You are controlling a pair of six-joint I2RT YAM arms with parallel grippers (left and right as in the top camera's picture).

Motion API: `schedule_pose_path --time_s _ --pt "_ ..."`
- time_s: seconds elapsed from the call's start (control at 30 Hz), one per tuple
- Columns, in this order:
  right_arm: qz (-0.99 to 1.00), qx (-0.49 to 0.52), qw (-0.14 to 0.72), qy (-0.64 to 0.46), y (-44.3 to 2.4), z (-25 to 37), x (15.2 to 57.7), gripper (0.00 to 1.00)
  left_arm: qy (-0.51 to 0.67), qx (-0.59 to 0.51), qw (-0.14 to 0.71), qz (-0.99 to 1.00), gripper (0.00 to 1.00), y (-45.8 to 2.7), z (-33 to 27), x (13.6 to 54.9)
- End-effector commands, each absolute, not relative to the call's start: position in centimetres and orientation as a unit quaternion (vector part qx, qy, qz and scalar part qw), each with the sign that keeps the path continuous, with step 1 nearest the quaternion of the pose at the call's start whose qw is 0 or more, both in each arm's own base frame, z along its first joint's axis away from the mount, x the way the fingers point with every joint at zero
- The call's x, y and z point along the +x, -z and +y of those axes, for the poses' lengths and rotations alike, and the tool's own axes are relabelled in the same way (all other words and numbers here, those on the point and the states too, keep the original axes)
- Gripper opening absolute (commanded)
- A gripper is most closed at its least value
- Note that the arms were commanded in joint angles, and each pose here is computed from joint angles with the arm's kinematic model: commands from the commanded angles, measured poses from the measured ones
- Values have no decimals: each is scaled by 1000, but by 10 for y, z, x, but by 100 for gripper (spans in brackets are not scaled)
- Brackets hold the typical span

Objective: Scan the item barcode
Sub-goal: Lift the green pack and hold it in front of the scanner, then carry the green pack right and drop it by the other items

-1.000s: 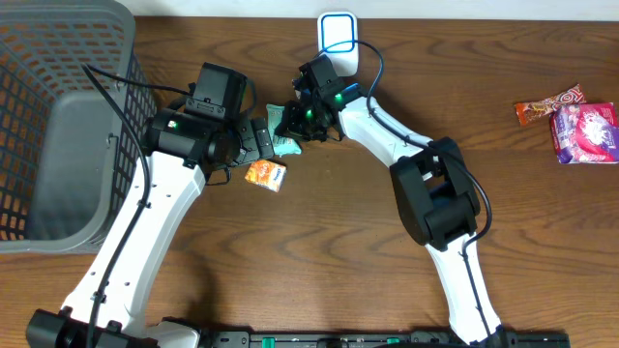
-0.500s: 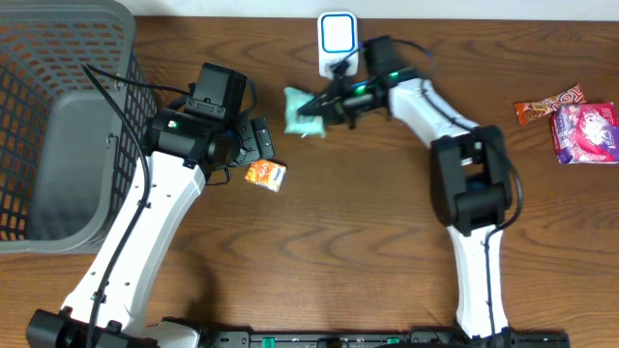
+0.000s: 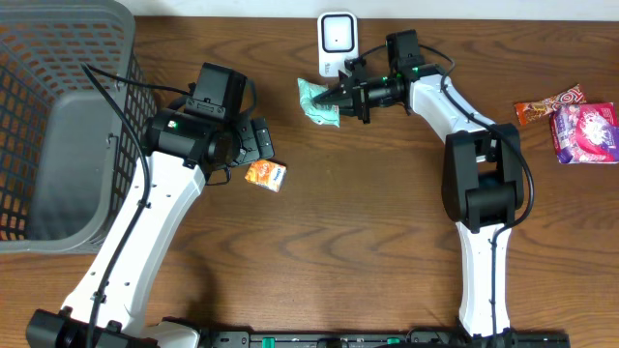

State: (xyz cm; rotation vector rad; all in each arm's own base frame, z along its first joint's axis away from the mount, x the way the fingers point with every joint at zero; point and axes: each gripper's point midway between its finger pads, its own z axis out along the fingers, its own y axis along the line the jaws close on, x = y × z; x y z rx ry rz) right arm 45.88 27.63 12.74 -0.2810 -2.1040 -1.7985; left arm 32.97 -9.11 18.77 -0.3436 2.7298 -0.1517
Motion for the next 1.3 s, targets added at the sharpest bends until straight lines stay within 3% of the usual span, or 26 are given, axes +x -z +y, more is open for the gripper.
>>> schedule_pose_path --time_s 0.0,0.13,0.3,0.43,0.57,0.67,1.07,1.27 --pt "-776 -127 128 604 -110 278 479 1 49 -120 194 972 98 -189 -89 331" --pt "-773 -119 12 624 -133 282 527 1 49 -120 194 972 98 -189 -89 332" --pt "-706 -48 -254 659 -211 276 589 1 49 -120 194 972 98 -189 -89 332" --pt "-703 -105 -360 605 -209 253 625 1 49 -120 194 972 98 -189 -89 331" --pt "-749 -187 -383 507 -162 233 644 1 49 -120 194 972 98 -189 -89 332" --pt "-769 -168 -407 464 -150 234 645 1 49 -120 194 972 98 -189 -89 331" --pt "-774 -130 -441 435 -153 218 650 1 49 -120 194 972 98 -189 -89 331" --pt "-770 -156 -463 410 -193 144 658 1 49 -120 194 972 98 -189 -89 331"
